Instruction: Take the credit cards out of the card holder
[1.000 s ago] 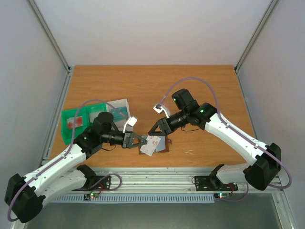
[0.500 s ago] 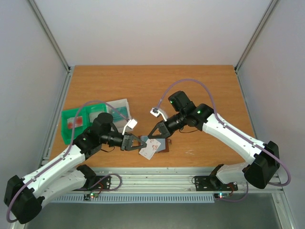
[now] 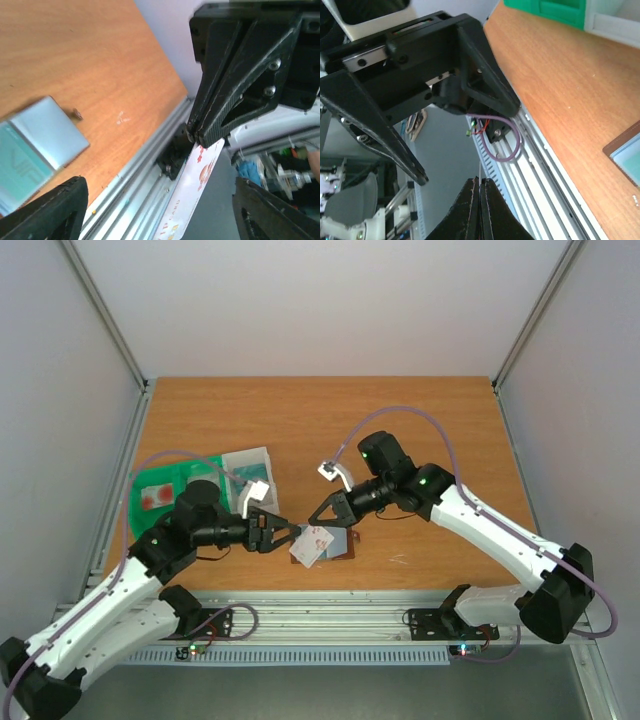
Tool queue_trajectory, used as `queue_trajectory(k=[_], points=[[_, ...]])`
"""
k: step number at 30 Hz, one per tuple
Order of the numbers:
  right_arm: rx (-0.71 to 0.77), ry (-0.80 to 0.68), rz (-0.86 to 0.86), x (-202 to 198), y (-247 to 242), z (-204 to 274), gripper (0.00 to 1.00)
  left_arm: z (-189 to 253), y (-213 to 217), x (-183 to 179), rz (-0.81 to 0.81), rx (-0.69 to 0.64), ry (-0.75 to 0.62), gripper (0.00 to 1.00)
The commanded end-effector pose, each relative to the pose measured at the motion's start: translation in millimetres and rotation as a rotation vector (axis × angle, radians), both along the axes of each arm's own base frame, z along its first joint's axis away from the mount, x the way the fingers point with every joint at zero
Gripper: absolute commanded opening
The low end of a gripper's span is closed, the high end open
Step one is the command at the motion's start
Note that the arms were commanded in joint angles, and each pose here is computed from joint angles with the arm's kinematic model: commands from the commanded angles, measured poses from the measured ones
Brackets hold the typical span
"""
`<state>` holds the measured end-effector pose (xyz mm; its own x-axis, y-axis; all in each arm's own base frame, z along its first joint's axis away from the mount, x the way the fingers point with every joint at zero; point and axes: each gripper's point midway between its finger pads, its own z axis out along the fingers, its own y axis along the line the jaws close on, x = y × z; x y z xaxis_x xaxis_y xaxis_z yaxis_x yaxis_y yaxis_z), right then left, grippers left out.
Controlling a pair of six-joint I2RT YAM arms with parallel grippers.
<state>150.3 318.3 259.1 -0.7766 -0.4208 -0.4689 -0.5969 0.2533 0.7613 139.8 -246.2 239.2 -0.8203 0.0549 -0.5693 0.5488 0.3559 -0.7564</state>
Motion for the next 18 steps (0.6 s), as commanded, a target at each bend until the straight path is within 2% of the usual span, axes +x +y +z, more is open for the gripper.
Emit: queue_trajectory(k=[1,7,12,18], points=[[0.043,-0.026,-0.14,19,4,16,0.01,21,22,23,0.223,0.004,-0.07,0.83],[0.119,-0.003,-0.324,48,4,32,0.01,25,45,34,0.395,-0.015,-0.066,0.91],[0.195,0.044,-0.461,70,5,43,0.01,36,46,32,0.408,-0.102,-0.073,0.96],[0.284,0.073,-0.588,91,3,60,0.01,42,49,36,0.45,-0.154,-0.059,0.96]])
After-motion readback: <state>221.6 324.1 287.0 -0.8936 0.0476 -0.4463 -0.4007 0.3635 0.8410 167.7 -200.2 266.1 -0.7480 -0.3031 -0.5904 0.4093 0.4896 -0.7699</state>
